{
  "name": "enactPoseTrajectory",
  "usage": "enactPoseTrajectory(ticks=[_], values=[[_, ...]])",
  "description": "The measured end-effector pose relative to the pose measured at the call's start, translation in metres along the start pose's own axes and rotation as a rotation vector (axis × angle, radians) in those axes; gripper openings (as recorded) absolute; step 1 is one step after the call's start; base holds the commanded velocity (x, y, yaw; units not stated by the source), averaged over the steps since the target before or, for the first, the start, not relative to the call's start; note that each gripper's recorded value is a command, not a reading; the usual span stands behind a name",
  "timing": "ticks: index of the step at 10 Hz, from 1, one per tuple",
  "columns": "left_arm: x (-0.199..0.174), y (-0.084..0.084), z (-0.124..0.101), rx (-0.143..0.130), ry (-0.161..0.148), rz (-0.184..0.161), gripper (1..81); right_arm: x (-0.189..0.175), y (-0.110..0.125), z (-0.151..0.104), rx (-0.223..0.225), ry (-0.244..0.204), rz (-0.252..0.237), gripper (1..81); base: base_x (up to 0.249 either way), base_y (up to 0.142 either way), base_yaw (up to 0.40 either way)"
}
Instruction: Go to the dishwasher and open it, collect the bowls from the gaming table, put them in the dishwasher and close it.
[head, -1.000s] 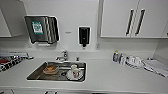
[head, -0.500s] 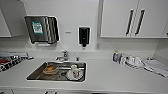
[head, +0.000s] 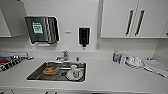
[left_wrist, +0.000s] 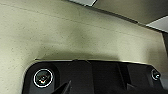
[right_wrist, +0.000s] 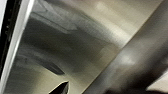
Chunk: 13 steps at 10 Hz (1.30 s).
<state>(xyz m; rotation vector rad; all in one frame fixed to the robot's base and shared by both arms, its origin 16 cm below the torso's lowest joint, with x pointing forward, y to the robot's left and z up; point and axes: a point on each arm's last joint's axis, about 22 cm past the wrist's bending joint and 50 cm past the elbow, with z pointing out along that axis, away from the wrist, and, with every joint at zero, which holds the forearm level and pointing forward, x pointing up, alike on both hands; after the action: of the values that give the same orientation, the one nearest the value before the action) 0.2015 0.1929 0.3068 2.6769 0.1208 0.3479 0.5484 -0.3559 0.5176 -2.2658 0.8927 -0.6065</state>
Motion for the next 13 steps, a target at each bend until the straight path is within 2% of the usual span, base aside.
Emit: enactPoseTrajectory(ticks=[11, 13], values=[[0.0, 0.0063, 0.0021, -0.008, 0.003, 0.0, 81.1, -0.0086, 0.0072, -0.0029, 0.006, 0.005, -0.005, 81.1, -0.006, 0.0, 0.0], [0.0055, 0.007, 0.003, -0.01, 0.013, 0.002, 81.1, -0.0073, 0.0068, 0.0006, 0.0, 0.004, -0.025, 81.1, -0.07, 0.0, 0.0]])
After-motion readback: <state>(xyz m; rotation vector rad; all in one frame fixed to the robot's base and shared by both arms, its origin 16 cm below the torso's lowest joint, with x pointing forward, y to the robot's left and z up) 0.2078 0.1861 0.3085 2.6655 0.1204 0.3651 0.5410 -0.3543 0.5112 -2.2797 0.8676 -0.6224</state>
